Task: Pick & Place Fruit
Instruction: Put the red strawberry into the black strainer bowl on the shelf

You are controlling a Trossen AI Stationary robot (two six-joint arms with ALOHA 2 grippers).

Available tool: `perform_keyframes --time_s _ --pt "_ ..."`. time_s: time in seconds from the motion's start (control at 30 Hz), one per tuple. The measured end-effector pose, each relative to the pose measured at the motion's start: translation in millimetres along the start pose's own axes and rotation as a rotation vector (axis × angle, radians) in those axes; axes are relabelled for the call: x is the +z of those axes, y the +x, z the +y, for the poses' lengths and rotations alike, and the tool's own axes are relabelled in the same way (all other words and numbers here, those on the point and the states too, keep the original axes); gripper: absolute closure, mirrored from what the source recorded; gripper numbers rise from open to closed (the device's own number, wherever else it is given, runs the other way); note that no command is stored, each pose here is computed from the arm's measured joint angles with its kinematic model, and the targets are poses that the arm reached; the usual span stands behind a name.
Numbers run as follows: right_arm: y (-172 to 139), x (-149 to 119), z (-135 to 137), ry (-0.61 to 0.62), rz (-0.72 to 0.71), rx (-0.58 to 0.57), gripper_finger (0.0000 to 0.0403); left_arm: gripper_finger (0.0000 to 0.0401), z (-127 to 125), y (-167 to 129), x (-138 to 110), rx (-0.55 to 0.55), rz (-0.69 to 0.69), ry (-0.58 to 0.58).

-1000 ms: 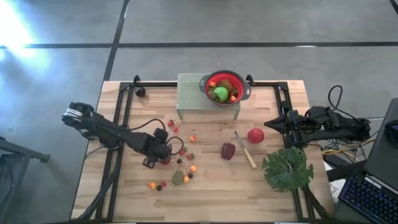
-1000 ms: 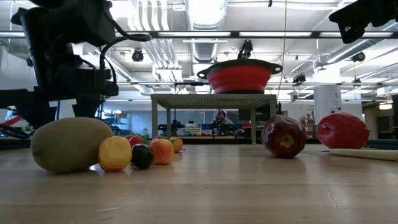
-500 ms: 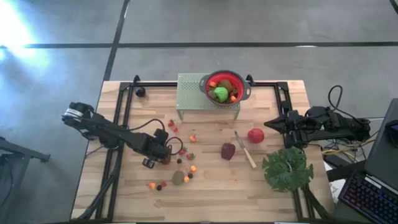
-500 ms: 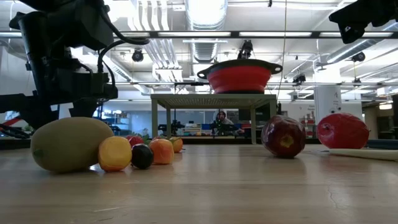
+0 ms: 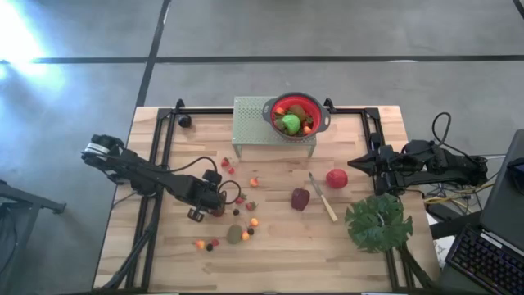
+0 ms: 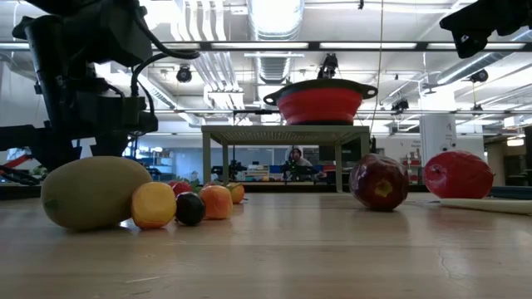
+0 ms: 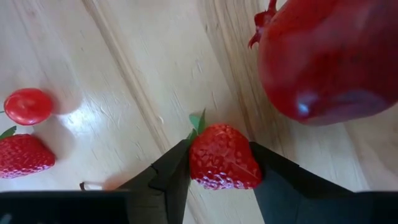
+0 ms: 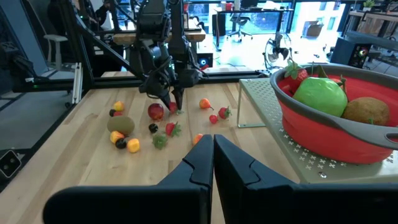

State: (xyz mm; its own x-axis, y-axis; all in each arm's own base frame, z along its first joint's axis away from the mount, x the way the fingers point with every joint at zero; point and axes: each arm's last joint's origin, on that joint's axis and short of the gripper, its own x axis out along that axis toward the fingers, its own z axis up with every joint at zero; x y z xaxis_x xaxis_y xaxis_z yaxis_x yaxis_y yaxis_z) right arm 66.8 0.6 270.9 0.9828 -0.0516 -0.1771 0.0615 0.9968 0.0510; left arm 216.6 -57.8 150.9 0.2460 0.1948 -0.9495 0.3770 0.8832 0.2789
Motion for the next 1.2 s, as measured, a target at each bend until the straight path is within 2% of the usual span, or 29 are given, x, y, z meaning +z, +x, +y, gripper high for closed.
perform_keyframes --time_s 0.4,0.53,0.67,0.87,1.03,1.2 --pt "0.0 0.0 0.0 0.0 0.0 0.0 0.0394 0.0246 1.4 -2.2 2.9 0.016 -0.01 0.005" --pt "0.0 0.0 0.0 0.0 0.0 0.0 0.0394 0.0246 7.1 -10.7 12.7 0.084 -0.038 0.048" --pt "0.0 0.0 0.0 0.0 0.0 0.0 0.0394 0.0247 16.3 -24.8 29.2 0.205 -0.097 0.074" --pt "0.0 0.0 0.0 0.0 0.0 0.0 0.0394 0.0247 36.1 -51.0 65.8 0.45 -0.336 0.036" --pt "0.0 0.0 0.0 0.0 0.0 0.0 0.0394 0.0247 60.2 -80.0 95.2 0.624 -0.654 -0.015" --pt "-0.1 0.0 0.0 0.0 0.0 0.0 0.0394 0.0247 88.0 -105.9 105.1 0.762 -0.95 -0.066"
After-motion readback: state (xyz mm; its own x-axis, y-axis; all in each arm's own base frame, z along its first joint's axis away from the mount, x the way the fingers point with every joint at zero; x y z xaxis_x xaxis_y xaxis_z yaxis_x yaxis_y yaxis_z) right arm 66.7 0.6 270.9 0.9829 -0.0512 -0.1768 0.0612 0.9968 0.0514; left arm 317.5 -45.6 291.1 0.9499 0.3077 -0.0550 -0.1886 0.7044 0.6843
